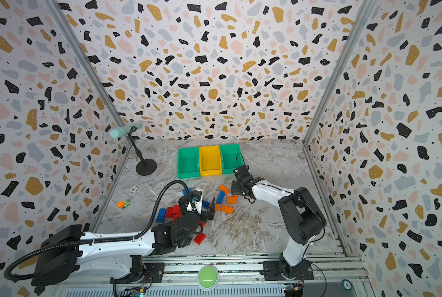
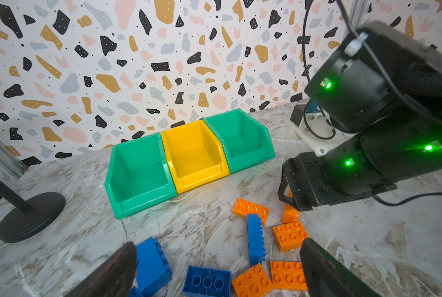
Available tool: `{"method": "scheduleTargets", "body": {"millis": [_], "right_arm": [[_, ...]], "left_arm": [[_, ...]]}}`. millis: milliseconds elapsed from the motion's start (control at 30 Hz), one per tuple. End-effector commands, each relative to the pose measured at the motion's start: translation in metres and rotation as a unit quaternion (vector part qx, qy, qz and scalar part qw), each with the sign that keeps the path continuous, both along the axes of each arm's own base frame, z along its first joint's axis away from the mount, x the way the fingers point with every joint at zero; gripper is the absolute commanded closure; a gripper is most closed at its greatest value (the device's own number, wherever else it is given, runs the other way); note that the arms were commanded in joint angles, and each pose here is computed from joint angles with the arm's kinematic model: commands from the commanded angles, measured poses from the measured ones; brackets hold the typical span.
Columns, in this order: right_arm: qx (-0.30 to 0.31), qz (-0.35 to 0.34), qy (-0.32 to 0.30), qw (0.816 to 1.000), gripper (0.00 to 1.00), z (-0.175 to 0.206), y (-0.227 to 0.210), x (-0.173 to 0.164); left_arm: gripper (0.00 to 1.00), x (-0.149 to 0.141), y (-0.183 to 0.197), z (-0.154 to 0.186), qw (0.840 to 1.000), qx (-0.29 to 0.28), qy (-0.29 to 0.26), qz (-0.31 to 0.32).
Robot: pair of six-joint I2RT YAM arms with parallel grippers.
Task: Sort the legos into containers by color
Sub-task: Pick up the lego from the center of the table.
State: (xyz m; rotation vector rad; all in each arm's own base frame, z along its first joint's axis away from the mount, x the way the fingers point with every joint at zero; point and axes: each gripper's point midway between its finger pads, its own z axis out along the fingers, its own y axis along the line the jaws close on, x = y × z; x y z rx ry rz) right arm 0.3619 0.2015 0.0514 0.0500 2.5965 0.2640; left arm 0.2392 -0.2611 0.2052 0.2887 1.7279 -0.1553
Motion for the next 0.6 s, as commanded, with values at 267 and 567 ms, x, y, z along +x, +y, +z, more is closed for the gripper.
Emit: {"method": "scheduleTargets", "body": {"millis": [267, 567], "right_arm": [[0.009, -0.013, 0.032, 0.999, 0.46, -0.02, 0.007, 0.009], [0.0, -0.003, 0.037, 0.999, 0.93, -0.014, 0.007, 0.012]], "left_arm": [[0.0, -0.001, 0.01, -0.007, 1.0, -0.014, -0.004, 0.015], [0.0, 0.001, 0.012, -0.008, 1.0, 0.003, -0.007, 0.026]]}}
